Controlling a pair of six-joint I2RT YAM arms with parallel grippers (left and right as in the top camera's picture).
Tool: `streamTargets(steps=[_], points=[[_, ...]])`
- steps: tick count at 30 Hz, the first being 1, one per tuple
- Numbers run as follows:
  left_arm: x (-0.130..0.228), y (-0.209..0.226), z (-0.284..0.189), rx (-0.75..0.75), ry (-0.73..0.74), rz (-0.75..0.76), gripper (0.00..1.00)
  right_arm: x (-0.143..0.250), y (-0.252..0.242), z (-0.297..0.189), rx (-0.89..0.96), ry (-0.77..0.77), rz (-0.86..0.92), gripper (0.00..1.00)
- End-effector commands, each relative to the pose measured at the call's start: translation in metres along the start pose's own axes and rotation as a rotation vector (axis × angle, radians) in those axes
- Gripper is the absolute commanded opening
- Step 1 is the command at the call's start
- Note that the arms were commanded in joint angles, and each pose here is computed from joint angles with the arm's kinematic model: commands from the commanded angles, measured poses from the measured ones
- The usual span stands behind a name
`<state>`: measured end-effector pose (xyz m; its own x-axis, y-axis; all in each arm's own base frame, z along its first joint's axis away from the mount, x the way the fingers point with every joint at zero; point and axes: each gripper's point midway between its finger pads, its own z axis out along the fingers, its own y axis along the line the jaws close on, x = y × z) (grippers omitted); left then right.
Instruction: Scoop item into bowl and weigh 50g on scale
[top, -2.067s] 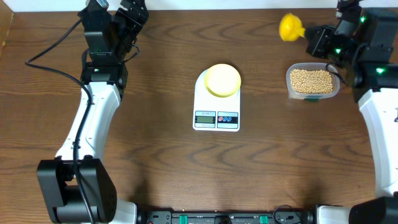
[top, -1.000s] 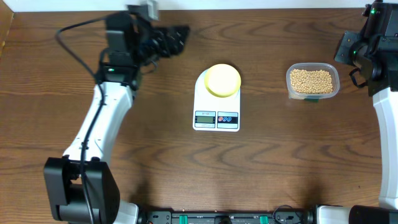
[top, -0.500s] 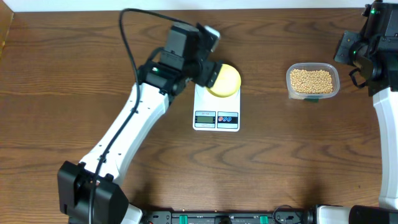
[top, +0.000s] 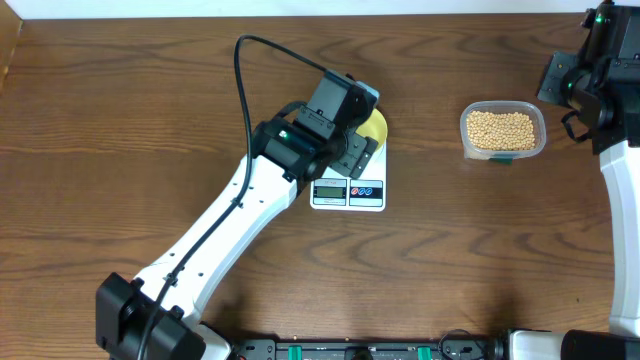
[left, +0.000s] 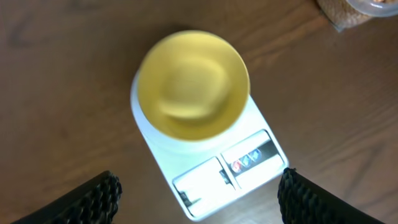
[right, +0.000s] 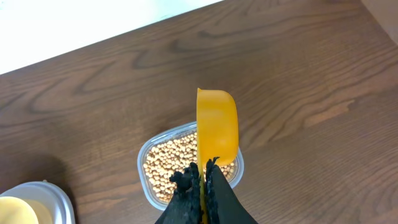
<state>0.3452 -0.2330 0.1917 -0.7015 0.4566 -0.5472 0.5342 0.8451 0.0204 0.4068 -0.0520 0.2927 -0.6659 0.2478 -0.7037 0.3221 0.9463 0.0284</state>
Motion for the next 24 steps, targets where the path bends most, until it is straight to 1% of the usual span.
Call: streamTargets(steps=[1,3,5,10,14,17,24], points=[[0.002,0.004,-0.01,-0.025,0.009,-0.14,0.83,-0.009,0.001,-0.007,-0.009,-0.025,-0.008,0.01],[0.009,0.005,-0.01,-0.036,0.034,-0.181,0.83,-0.009,0.001,-0.007,-0.009,-0.026,-0.009,0.01],[0.013,0.005,-0.008,-0.038,0.049,-0.188,0.83,-0.009,0.001,-0.007,-0.009,-0.026,-0.009,0.01],[0.023,0.005,0.0,-0.043,0.092,-0.181,0.82,-0.009,0.001,-0.007,-0.009,-0.025,-0.008,0.01],[0.036,0.004,0.015,-0.05,0.159,-0.173,0.83,-0.009,0.001,-0.007,-0.009,-0.025,-0.008,0.01],[0.037,0.004,0.022,-0.049,0.17,-0.149,0.83,-0.009,0.001,-0.007,-0.009,-0.026,-0.008,0.01],[0.042,0.004,0.038,-0.052,0.202,-0.148,0.83,-0.007,0.001,-0.004,-0.007,-0.017,-0.009,0.01]])
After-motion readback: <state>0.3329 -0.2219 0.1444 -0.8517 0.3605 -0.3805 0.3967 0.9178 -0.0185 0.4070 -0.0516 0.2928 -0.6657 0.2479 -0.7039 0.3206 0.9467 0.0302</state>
